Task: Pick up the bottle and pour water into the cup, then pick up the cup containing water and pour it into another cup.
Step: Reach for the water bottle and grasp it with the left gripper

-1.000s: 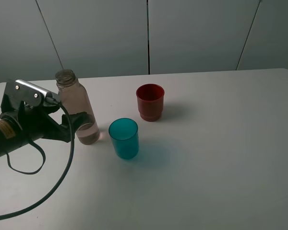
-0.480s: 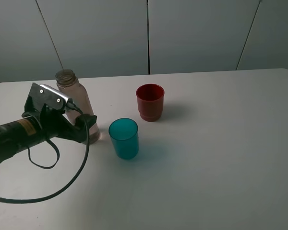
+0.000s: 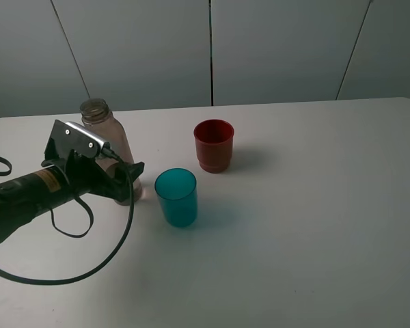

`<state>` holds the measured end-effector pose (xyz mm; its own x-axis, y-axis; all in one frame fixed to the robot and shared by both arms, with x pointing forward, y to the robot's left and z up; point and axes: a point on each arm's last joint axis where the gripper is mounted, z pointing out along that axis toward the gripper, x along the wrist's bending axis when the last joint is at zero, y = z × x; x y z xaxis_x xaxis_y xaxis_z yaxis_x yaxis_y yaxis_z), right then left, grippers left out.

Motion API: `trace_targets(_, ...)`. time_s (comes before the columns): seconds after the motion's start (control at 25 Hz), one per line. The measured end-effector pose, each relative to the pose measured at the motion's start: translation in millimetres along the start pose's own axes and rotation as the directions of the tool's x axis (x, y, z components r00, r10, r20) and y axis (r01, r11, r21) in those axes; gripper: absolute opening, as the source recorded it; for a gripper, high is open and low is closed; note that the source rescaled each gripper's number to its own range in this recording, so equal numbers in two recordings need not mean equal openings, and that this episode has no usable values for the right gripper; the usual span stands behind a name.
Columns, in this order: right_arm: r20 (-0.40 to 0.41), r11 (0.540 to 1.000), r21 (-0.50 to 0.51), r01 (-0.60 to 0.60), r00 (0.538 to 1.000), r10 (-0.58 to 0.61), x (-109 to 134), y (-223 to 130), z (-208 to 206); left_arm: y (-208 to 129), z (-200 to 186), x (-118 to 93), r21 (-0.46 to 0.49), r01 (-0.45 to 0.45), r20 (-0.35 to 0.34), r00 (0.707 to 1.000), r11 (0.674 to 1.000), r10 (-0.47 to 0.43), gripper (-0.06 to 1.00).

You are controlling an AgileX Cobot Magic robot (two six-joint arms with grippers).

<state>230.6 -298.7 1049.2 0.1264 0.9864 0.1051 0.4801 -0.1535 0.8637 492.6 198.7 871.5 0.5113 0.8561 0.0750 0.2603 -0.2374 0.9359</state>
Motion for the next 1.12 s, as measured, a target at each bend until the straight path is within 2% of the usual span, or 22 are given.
trace_targets(0.28, 0.000, 1.000, 0.000, 0.000, 1.000, 0.000, 0.0, 0.0, 0.0, 9.3, 8.6, 2.8, -0.044, -0.007, -0.006, 1.000, 0.999, 0.007, 1.00)
trace_targets(0.76, 0.000, 1.000, 0.000, 0.000, 1.000, 0.000, 0.0, 0.0, 0.0, 8.6, 9.9, 3.1, -0.032, -0.007, -0.006, 1.000, 0.999, 0.007, 1.00)
trace_targets(0.8, 0.000, 1.000, 0.000, 0.000, 1.000, 0.000, 0.0, 0.0, 0.0, 8.6, 9.9, 3.1, -0.032, -0.007, -0.006, 1.000, 0.999, 0.007, 0.97)
trace_targets(0.84, 0.000, 1.000, 0.000, 0.000, 1.000, 0.000, 0.0, 0.0, 0.0, 8.6, 9.9, 3.1, -0.032, -0.007, -0.006, 1.000, 0.999, 0.007, 0.85)
trace_targets(0.88, 0.000, 1.000, 0.000, 0.000, 1.000, 0.000, 0.0, 0.0, 0.0, 8.6, 9.9, 3.2, -0.032, -0.007, -0.007, 1.000, 0.999, 0.006, 0.57)
trace_targets(0.92, 0.000, 1.000, 0.000, 0.000, 1.000, 0.000, 0.0, 0.0, 0.0, 8.5, 9.9, 3.4, -0.032, -0.005, -0.009, 1.000, 0.999, 0.005, 0.13)
trace_targets(0.96, 0.000, 1.000, 0.000, 0.000, 1.000, 0.000, 0.0, 0.0, 0.0, 8.5, 9.9, 3.5, -0.032, -0.005, -0.011, 1.000, 0.999, 0.004, 0.04)
trace_targets(1.12, 0.000, 1.000, 0.000, 0.000, 1.000, 0.000, 0.0, 0.0, 0.0, 8.5, 9.9, 3.5, -0.032, -0.005, -0.011, 1.000, 0.999, 0.004, 0.03)
